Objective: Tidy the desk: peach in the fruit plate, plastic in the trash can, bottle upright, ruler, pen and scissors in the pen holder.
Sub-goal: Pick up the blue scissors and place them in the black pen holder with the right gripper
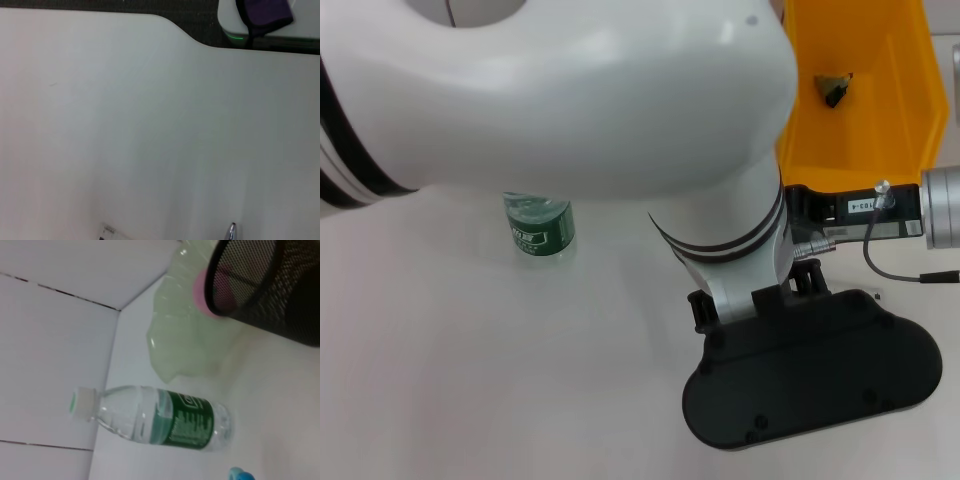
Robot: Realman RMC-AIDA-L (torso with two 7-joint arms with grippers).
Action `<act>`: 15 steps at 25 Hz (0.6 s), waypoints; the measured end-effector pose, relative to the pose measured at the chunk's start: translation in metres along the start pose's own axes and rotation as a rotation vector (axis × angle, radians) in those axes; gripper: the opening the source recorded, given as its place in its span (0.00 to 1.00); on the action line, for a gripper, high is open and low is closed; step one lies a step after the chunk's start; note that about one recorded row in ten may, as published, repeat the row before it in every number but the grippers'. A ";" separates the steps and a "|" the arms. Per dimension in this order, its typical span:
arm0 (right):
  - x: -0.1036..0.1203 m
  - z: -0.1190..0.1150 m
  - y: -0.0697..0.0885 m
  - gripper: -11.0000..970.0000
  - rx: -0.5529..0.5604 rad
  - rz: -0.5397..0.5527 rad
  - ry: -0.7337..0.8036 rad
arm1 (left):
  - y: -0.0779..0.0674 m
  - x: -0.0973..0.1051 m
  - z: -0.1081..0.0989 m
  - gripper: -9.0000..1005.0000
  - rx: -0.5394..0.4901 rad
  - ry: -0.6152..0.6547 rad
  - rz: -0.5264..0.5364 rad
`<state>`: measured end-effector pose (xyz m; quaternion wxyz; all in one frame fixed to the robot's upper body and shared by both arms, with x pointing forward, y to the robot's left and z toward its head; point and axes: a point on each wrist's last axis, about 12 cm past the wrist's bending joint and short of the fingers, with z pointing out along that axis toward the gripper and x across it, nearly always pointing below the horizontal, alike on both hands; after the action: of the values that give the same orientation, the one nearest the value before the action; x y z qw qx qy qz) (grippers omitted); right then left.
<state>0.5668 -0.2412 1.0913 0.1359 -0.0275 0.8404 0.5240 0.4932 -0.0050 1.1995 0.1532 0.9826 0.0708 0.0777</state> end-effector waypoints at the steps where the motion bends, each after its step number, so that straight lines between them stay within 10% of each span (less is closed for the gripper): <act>1: 0.000 0.000 0.001 0.09 -0.007 -0.007 -0.008 | 0.000 0.000 0.000 0.60 0.000 -0.001 -0.001; 15: -0.021 -0.024 0.010 0.09 -0.118 -0.132 -0.271 | -0.005 0.004 -0.008 0.60 -0.054 -0.083 -0.061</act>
<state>0.5801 -0.2603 1.1157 0.2803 -0.0200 0.7785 0.5612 0.4950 0.0027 1.2063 0.1845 0.9779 0.0920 0.0341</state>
